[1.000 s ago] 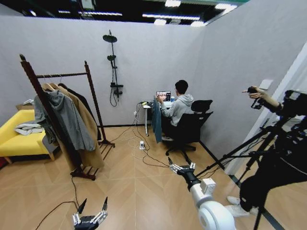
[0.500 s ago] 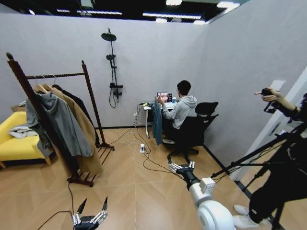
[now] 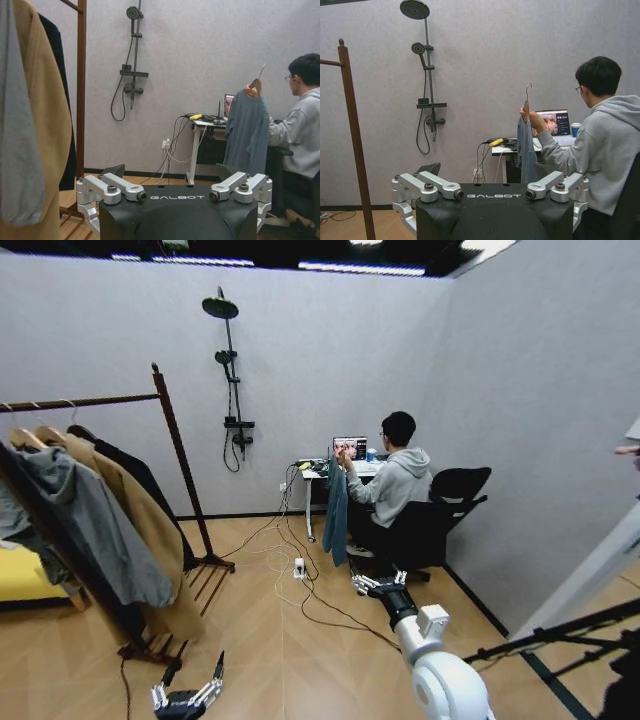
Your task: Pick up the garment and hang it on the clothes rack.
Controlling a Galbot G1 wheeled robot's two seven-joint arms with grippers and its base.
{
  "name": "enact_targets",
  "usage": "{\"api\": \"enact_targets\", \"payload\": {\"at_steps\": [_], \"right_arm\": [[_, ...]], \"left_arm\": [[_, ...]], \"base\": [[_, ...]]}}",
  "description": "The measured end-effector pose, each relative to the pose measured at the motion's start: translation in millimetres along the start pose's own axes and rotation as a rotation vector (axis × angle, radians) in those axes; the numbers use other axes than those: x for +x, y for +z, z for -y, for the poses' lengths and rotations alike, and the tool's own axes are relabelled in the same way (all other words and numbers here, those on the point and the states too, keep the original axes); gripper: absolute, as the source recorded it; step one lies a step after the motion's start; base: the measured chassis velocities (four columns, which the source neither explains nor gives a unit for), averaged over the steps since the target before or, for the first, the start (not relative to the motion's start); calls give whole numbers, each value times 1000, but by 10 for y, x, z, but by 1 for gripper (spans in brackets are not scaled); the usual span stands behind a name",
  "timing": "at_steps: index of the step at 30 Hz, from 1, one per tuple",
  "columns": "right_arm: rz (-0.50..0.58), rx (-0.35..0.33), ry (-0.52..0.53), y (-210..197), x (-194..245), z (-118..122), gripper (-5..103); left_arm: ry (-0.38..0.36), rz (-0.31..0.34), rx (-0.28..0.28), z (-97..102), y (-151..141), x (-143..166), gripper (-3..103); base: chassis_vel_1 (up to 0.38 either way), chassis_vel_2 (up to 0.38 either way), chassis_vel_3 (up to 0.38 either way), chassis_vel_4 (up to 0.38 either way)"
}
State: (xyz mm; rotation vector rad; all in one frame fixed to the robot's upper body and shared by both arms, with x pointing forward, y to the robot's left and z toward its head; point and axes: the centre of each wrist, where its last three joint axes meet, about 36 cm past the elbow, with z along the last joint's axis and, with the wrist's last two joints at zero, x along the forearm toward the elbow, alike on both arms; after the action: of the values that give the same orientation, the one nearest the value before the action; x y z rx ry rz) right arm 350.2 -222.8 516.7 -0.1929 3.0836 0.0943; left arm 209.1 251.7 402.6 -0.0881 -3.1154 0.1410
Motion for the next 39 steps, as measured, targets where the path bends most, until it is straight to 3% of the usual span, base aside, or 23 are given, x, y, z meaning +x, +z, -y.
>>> {"api": "enact_targets", "payload": {"at_steps": [29,39], "right_arm": [[22,10,23,86,76,45,100],[49,54,107,-124,-158,389,100]], "left_arm": [[0,0,0,0,0,-1,100],[0,0,0,0,0,0,100]], "base": [[-345,348,341,-344],[-53,64,16,-15]]}}
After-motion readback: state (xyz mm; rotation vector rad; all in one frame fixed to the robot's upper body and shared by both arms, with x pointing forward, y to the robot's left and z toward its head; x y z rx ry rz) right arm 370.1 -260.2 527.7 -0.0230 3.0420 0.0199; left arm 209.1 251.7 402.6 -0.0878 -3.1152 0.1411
